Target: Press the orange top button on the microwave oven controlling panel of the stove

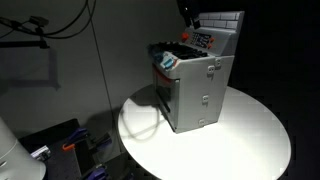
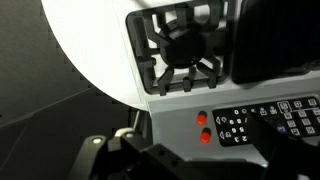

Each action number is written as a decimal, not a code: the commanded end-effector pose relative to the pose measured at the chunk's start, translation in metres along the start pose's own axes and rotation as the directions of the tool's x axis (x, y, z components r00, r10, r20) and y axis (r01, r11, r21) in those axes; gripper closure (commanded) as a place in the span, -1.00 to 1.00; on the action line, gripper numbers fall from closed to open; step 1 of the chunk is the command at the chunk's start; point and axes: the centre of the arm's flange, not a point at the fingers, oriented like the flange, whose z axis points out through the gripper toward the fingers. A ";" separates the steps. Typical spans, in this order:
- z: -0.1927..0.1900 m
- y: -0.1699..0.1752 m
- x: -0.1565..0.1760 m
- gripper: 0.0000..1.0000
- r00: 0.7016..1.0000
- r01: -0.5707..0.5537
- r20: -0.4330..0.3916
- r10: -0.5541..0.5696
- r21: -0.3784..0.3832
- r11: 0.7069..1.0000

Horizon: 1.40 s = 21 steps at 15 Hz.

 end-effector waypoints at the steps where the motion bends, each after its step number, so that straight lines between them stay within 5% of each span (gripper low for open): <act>1: 0.014 -0.008 0.026 -1.00 0.997 -0.072 -0.008 0.073 0.024 0.997; 21: 0.080 -0.012 0.060 -1.00 0.974 -0.224 -0.026 0.224 -0.002 0.975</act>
